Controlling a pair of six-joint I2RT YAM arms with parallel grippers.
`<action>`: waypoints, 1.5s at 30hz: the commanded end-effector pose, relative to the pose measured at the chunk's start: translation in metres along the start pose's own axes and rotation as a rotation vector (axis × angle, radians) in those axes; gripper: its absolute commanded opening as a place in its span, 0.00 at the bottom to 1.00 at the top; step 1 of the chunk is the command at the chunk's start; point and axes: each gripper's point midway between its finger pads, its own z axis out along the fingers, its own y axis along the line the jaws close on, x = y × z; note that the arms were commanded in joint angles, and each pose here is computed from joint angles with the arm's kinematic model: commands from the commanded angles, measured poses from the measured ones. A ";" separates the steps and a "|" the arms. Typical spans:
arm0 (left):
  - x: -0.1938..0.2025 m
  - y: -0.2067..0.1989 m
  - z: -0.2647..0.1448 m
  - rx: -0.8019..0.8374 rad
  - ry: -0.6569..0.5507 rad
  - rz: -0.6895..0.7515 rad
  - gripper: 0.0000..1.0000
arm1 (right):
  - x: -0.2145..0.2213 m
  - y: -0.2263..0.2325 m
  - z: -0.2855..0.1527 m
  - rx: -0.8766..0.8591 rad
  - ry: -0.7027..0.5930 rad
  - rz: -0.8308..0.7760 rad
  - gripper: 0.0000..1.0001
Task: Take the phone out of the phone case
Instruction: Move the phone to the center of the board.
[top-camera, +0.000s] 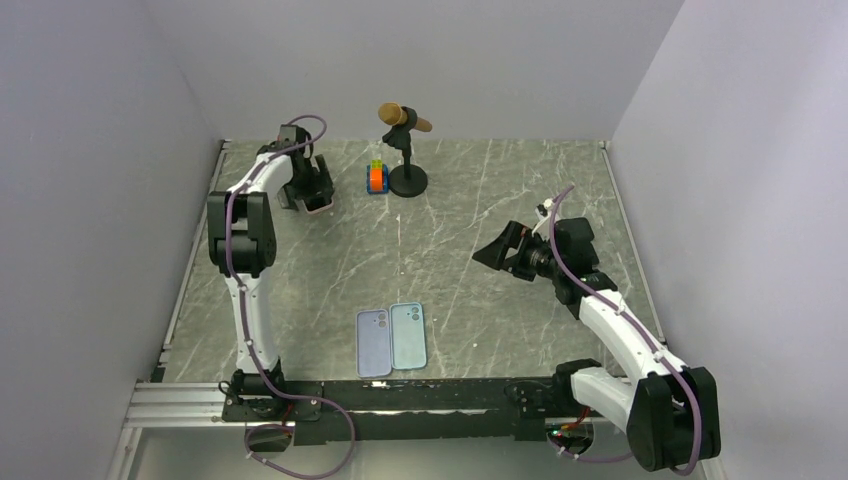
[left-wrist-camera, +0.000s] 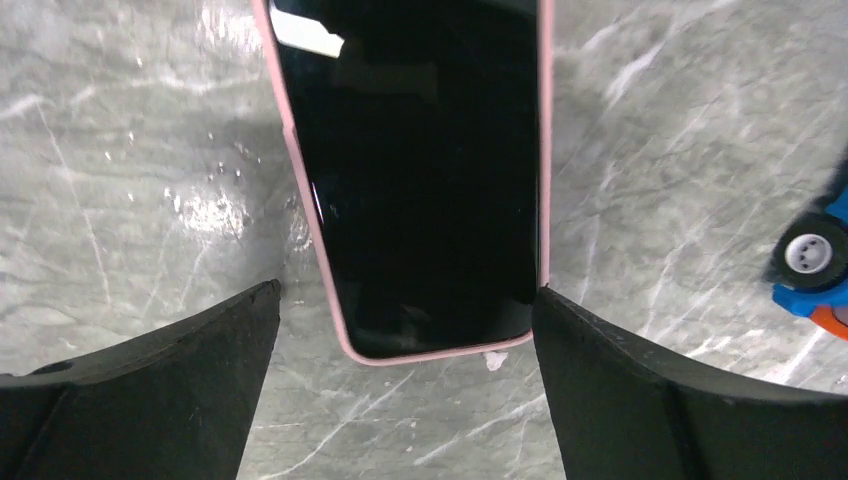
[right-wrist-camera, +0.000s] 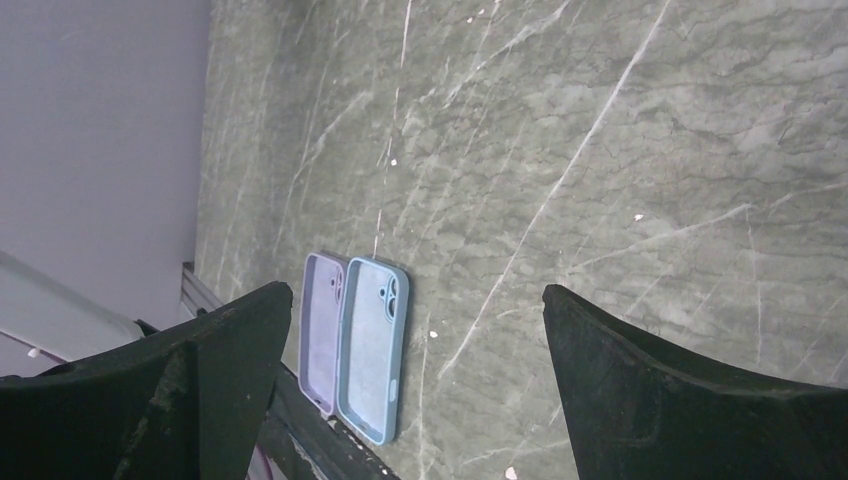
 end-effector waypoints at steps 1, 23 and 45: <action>-0.010 -0.006 -0.008 0.031 0.031 0.073 0.99 | -0.003 0.008 0.000 -0.045 -0.026 -0.012 1.00; 0.017 0.006 -0.004 -0.192 0.145 -0.044 0.67 | -0.009 0.011 -0.005 -0.028 -0.048 0.017 1.00; 0.093 0.021 -0.059 -0.277 0.214 0.047 0.99 | -0.004 0.010 -0.007 -0.032 -0.045 0.009 1.00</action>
